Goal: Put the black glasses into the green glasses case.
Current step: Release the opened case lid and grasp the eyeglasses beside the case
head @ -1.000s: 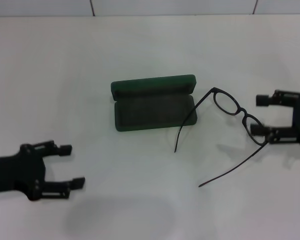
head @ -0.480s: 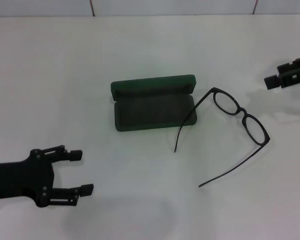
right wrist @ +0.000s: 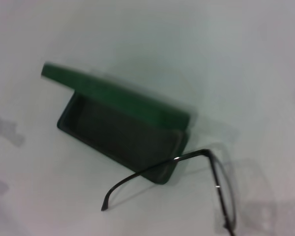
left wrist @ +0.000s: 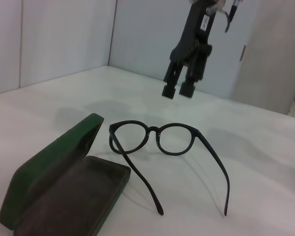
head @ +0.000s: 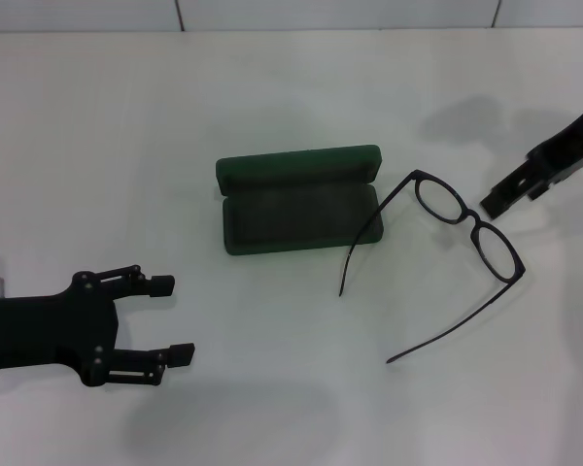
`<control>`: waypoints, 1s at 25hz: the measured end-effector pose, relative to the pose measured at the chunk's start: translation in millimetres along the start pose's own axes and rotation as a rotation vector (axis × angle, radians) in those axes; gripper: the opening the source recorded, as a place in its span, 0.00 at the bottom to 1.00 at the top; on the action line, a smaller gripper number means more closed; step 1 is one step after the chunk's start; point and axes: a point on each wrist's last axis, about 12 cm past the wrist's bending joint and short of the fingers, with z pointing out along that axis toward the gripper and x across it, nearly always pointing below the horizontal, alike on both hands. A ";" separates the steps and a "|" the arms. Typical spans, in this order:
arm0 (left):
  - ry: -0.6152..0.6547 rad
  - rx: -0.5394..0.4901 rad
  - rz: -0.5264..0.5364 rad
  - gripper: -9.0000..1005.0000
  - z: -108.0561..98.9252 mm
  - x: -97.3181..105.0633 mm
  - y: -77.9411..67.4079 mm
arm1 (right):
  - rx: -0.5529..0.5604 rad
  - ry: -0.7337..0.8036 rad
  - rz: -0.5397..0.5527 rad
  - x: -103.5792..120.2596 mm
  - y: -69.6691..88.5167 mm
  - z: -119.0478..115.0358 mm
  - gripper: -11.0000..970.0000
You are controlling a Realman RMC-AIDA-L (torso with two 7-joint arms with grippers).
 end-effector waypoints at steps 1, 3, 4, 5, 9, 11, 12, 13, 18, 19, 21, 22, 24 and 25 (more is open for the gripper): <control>0.000 0.000 0.000 0.89 0.1 0.0 0.0 | 0.011 0.020 -0.009 -2.7 4.2 6.1 0.81; -0.001 0.001 0.001 0.89 0.5 -0.6 0.4 | 0.053 0.061 -0.035 -8.7 13.6 19.9 0.81; -0.001 0.001 0.002 0.89 0.5 -0.7 0.5 | 0.053 0.061 -0.035 -8.7 13.6 19.9 0.81; -0.001 0.001 0.002 0.89 0.6 -0.9 0.6 | 0.073 0.074 -0.043 -10.2 16.3 25.3 0.81; -0.002 0.001 0.003 0.89 0.5 -1.2 1.0 | 0.130 0.107 -0.066 -13.5 22.8 38.8 0.81; -0.002 0.000 0.004 0.89 0.3 -1.5 1.3 | 0.149 0.108 -0.071 -14.3 23.2 43.0 0.81; -0.002 -0.001 0.004 0.89 0.3 -1.5 1.3 | 0.157 0.108 -0.071 -14.0 22.5 45.9 0.81; -0.002 -0.001 0.004 0.89 0.3 -1.5 1.4 | 0.164 0.105 -0.067 -14.1 21.5 48.7 0.81; -0.004 -0.012 0.003 0.89 -1.0 -1.5 2.5 | 0.176 0.088 -0.053 -14.3 16.8 59.3 0.81; -0.004 -0.012 0.003 0.89 -1.0 -1.5 2.5 | 0.178 0.083 -0.053 -14.8 16.5 60.1 0.81; -0.008 -0.021 0.001 0.89 -2.1 -1.4 3.1 | 0.185 0.070 -0.054 -15.6 15.6 61.2 0.81; -0.009 -0.023 0.001 0.89 -2.3 -1.4 3.2 | 0.188 0.065 -0.055 -16.0 15.1 61.3 0.81; -0.008 -0.023 0.002 0.89 -2.1 -1.4 3.2 | 0.195 0.052 -0.056 -16.8 13.8 61.7 0.81; -0.008 -0.023 0.001 0.89 -2.1 -1.4 3.2 | 0.197 0.047 -0.056 -17.2 13.4 61.8 0.81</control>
